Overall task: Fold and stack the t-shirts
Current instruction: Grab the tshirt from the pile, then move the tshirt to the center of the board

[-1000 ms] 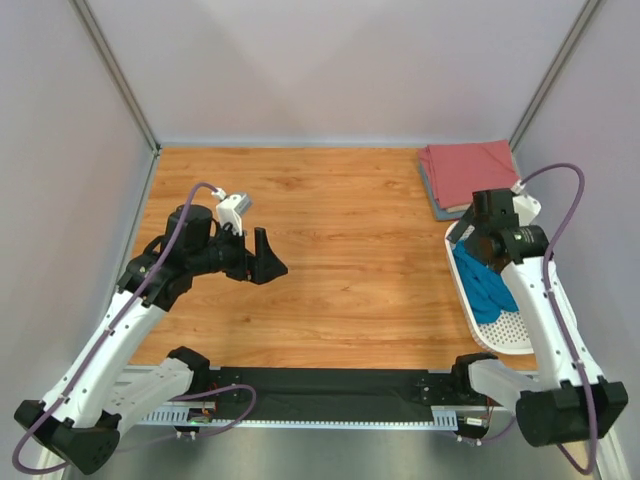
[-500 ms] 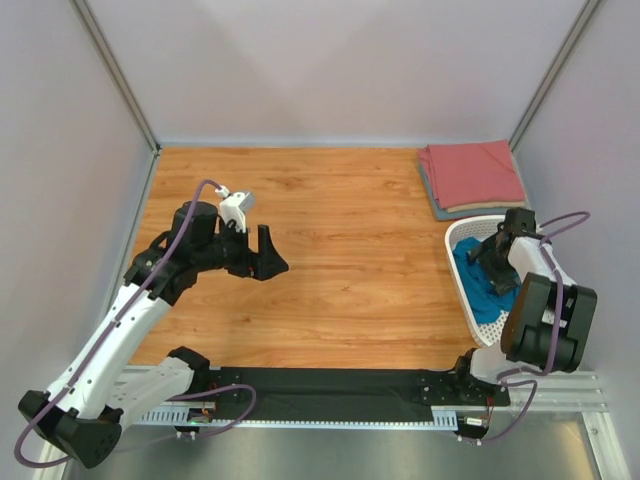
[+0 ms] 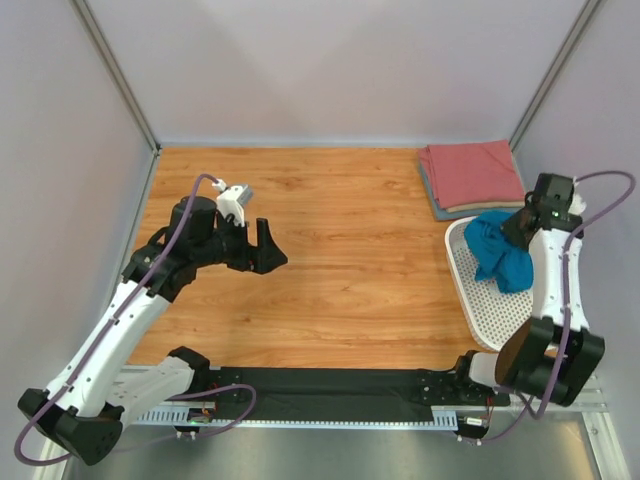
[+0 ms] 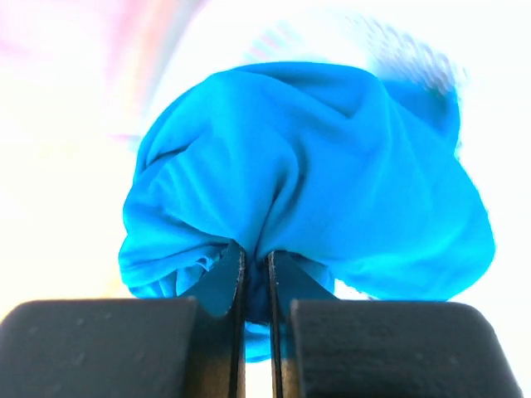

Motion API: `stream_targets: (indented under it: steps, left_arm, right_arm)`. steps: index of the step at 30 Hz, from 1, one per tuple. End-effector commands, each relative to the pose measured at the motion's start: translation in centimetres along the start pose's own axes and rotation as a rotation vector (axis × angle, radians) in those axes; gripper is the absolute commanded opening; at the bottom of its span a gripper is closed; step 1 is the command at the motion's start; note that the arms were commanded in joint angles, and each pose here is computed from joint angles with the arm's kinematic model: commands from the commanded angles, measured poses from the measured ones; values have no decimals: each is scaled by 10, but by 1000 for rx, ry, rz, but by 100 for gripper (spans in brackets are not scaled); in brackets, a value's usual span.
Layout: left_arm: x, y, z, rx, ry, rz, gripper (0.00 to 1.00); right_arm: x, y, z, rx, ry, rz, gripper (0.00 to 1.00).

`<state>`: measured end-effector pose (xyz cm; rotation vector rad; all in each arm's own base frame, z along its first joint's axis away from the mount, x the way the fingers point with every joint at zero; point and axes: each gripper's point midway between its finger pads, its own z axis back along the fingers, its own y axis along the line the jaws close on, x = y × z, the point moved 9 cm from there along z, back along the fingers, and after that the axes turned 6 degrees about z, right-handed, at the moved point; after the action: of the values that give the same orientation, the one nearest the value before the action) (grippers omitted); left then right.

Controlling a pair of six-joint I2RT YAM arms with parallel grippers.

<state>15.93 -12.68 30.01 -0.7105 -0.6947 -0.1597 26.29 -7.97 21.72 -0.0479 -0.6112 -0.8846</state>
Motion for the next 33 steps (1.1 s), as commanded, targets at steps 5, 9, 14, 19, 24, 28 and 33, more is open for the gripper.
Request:
stream_targets:
  steps: [5,9,14,19,24,28,33]
  left_arm:
    - [27,-13,23,54,-157,-11,93]
    - [35,-10,28,169,-167,80,93]
    - [31,-6,41,228,-203,139,95]
    - [18,7,46,315,-191,125,95]
    - [-6,18,10,229,-42,172,94]
    - [-20,25,-30,99,48,231,90]
    - [-19,41,-82,93,132,305,87]
  right_arm:
    - [28,58,197,548,-247,183,0]
    - [11,92,267,897,-220,260,0]
    - [-56,138,242,1027,55,394,5]
    - [-156,151,141,799,319,583,36]
    - [-171,136,96,572,271,659,59]
    - [-165,127,79,420,180,684,60]
    - [-164,137,45,362,142,743,56]
